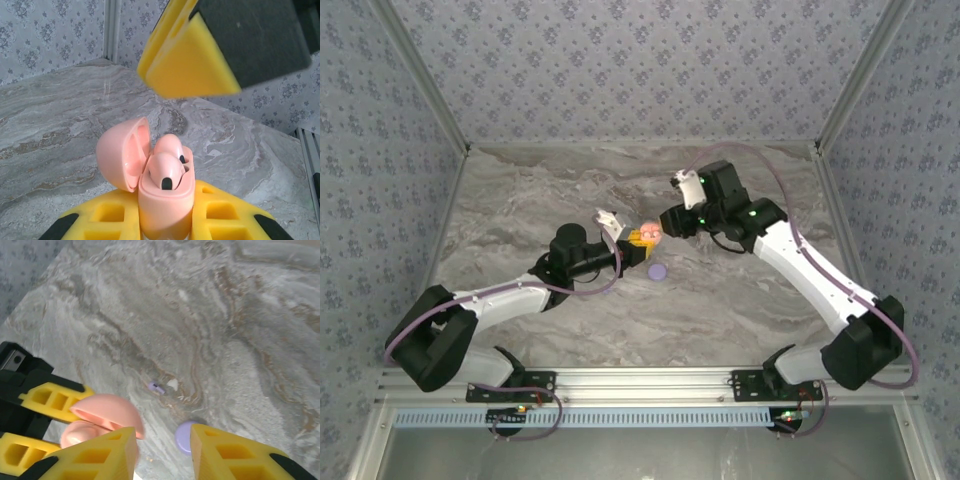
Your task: Insert wireless bluetooth earbuds into charging case
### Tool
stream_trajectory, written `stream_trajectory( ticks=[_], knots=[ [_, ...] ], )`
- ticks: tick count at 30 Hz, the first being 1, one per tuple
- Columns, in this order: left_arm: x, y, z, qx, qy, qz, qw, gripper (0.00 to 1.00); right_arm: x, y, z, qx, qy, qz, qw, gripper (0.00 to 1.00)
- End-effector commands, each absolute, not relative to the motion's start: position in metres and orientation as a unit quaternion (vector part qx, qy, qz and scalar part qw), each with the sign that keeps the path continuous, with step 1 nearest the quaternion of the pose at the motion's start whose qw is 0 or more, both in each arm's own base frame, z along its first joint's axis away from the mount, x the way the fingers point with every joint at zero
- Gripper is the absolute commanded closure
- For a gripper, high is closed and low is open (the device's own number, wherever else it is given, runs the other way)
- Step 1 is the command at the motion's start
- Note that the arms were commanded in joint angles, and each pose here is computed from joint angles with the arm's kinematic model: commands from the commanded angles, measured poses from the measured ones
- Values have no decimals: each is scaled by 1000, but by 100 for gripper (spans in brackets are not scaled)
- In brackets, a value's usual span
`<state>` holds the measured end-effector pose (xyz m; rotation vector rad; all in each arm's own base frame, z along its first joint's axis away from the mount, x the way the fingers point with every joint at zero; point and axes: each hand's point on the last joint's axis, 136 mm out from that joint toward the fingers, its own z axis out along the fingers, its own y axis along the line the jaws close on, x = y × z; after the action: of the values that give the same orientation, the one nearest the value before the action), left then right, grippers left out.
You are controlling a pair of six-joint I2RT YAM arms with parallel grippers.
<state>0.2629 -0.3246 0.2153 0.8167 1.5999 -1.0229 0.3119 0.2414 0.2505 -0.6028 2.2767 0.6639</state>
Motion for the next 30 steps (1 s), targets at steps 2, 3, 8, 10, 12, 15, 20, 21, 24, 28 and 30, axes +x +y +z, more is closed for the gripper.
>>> stream_trajectory(
  ticks=[2, 3, 8, 10, 12, 15, 20, 21, 24, 28, 30],
  knots=[
    [259, -327, 242, 351, 634, -435, 535, 84, 317, 220, 260, -187, 872, 276, 359, 64],
    [257, -328, 245, 353, 630, -439, 535, 84, 317, 218, 257, -186, 873, 282, 351, 64],
    [250, -332, 252, 369, 612, -454, 532, 84, 313, 215, 236, -184, 871, 330, 315, 70],
    [246, -333, 255, 375, 602, -462, 533, 84, 311, 217, 234, -190, 864, 349, 310, 72],
    [242, -334, 259, 382, 592, -469, 532, 84, 310, 219, 232, -193, 860, 361, 306, 75],
    [237, -336, 263, 390, 582, -480, 527, 84, 308, 223, 232, -201, 853, 377, 300, 77],
    [231, -338, 268, 398, 568, -495, 524, 84, 302, 233, 230, -218, 842, 408, 278, 78],
    [230, -338, 269, 399, 565, -498, 523, 85, 301, 235, 230, -220, 841, 411, 275, 78],
    [227, -339, 272, 402, 560, -502, 521, 85, 299, 238, 229, -226, 837, 419, 270, 78],
    [225, -339, 273, 406, 556, -508, 518, 85, 293, 247, 230, -243, 826, 437, 259, 78],
    [225, -339, 273, 406, 556, -508, 518, 85, 290, 250, 231, -251, 822, 442, 256, 78]
  ],
)
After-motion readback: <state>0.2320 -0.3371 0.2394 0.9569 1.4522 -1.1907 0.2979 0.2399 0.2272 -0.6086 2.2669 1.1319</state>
